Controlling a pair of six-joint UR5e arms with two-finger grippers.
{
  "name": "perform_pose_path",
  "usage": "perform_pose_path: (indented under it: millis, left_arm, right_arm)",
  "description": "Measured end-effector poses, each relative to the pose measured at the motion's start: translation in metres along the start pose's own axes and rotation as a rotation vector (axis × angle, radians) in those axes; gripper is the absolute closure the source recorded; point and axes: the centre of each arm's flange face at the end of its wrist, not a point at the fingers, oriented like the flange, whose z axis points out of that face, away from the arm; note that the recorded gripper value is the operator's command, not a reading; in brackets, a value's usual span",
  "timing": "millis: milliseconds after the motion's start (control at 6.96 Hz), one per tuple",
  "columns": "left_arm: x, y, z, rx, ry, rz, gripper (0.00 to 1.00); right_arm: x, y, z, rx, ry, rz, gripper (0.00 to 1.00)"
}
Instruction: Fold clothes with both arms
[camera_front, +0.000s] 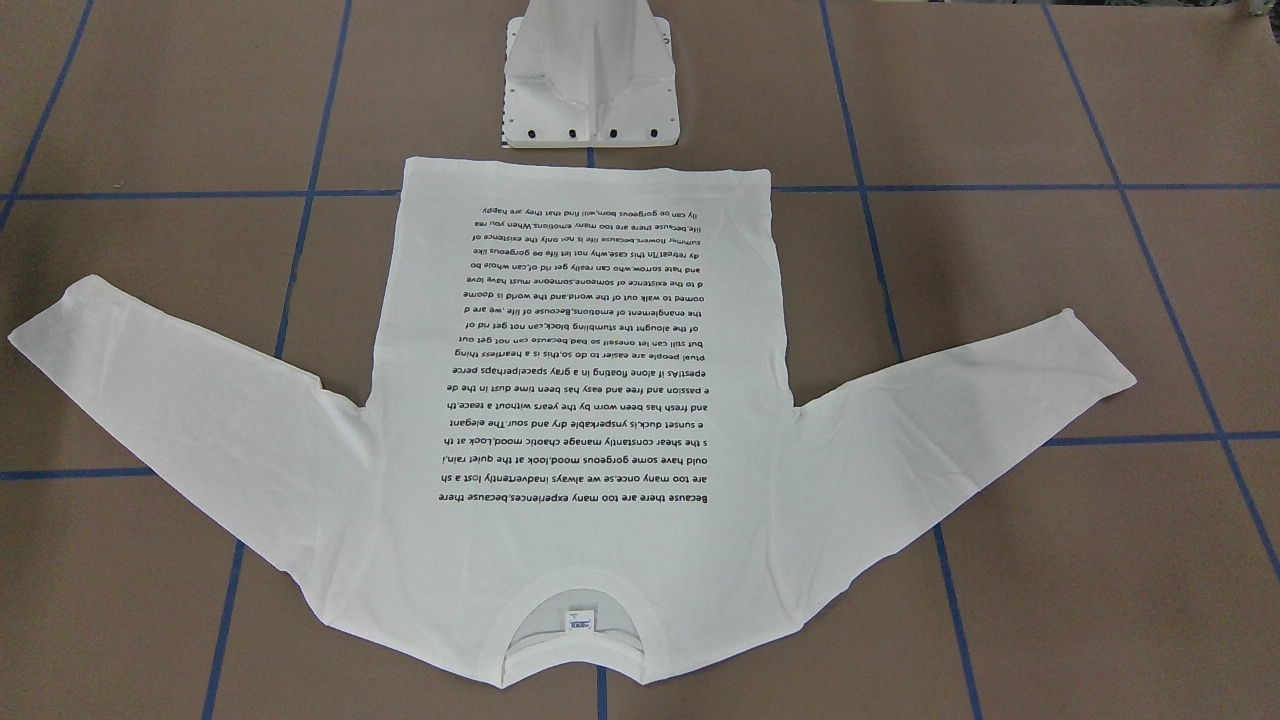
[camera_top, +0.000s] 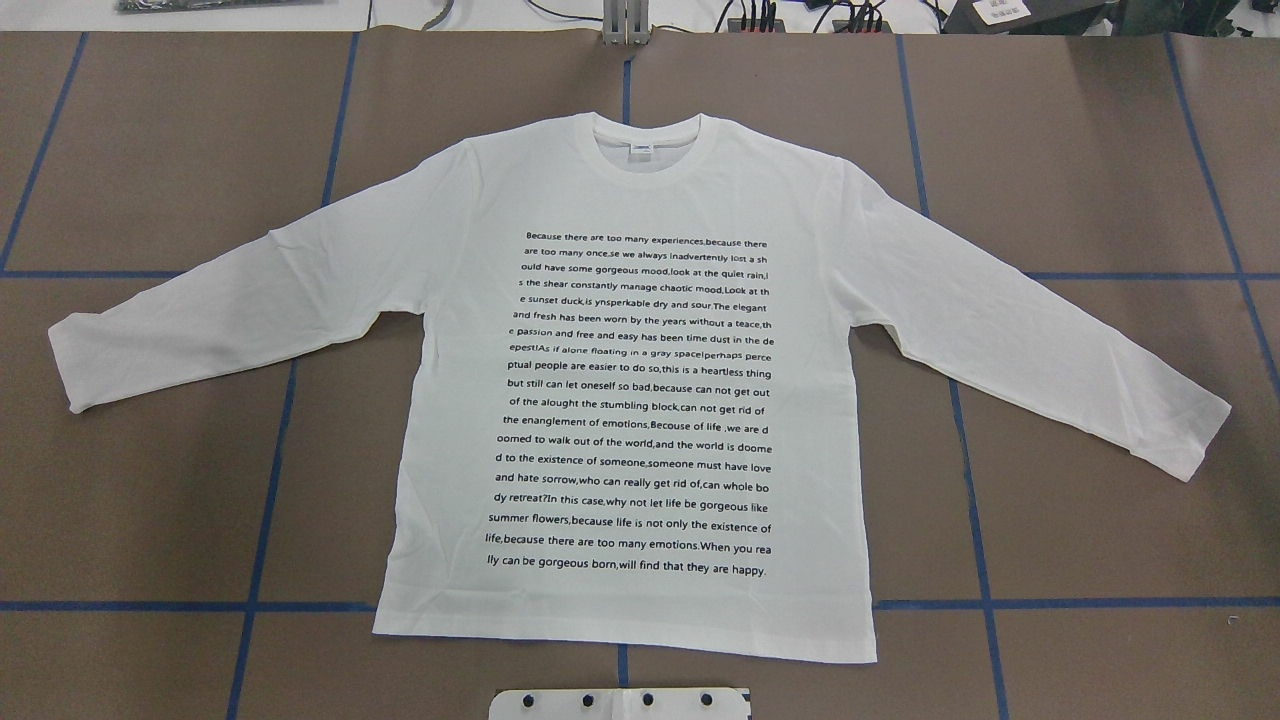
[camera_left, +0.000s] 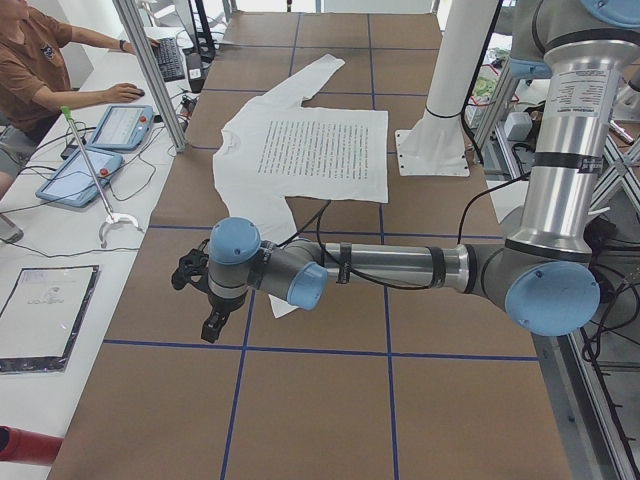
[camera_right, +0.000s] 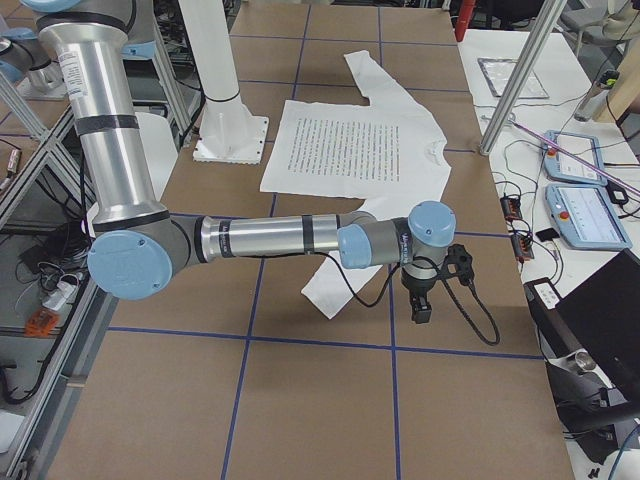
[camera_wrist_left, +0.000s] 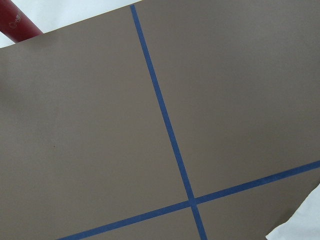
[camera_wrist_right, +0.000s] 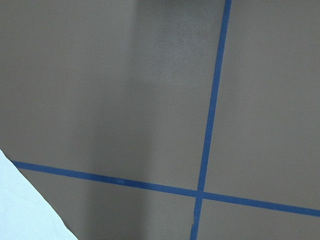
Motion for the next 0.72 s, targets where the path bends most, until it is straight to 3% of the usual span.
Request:
perform_pose_path:
  millis: [718]
  left_arm:
    - [-0.0022,0.0098,0.0055,-0.004,0.010,-0.005,0.00]
  right_arm:
    - [-0.0048,0.0101,0.0029,-0.003,-0.015,-0.011,0.00]
